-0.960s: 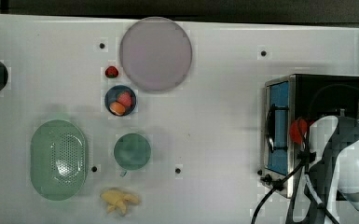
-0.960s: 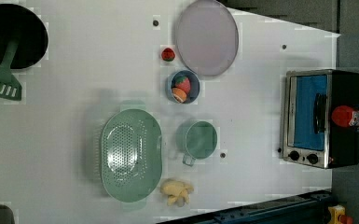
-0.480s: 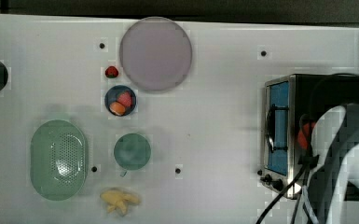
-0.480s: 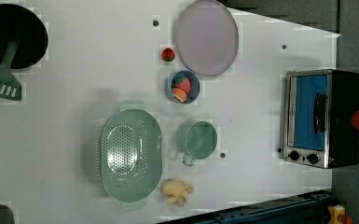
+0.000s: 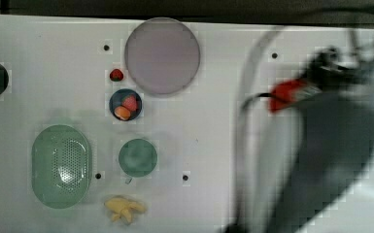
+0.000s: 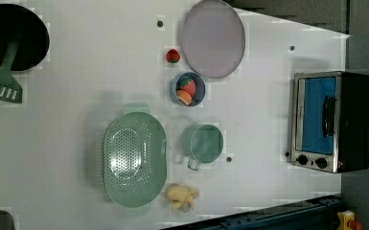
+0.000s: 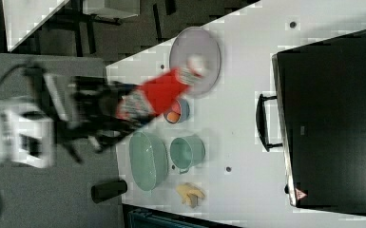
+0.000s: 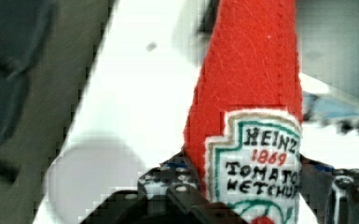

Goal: Pick Ketchup from oven and place it on table.

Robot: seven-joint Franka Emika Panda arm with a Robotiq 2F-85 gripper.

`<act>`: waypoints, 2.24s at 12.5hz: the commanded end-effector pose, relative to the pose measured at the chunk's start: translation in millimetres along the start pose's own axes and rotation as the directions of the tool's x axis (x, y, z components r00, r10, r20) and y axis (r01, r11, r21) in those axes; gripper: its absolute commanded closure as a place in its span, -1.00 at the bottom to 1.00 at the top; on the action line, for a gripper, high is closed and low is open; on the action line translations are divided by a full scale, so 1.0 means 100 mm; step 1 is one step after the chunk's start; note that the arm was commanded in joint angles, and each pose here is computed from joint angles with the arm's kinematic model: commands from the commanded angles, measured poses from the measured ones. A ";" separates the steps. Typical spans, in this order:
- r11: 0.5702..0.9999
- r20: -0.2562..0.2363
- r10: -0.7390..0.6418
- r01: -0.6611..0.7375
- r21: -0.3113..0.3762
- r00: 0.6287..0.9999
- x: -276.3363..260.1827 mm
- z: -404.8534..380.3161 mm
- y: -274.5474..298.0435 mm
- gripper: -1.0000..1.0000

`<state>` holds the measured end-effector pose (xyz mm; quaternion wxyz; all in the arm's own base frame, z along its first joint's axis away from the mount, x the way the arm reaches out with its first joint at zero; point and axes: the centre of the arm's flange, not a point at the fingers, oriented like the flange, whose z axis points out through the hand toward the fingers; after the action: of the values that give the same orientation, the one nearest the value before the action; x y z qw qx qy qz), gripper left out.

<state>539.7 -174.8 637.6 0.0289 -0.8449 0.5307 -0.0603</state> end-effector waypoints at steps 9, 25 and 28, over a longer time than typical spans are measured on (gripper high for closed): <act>0.941 0.200 -0.242 0.280 -0.191 0.949 -1.62 2.27 -0.57 -0.29; 0.957 0.117 -0.241 0.256 -0.137 0.964 -1.91 4.27 0.11 -1.00; 0.964 0.090 -0.242 0.250 -0.093 0.966 -1.83 3.73 -0.06 -1.00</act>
<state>496.2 -3.1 214.8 -0.0225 -0.9206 0.3886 0.0299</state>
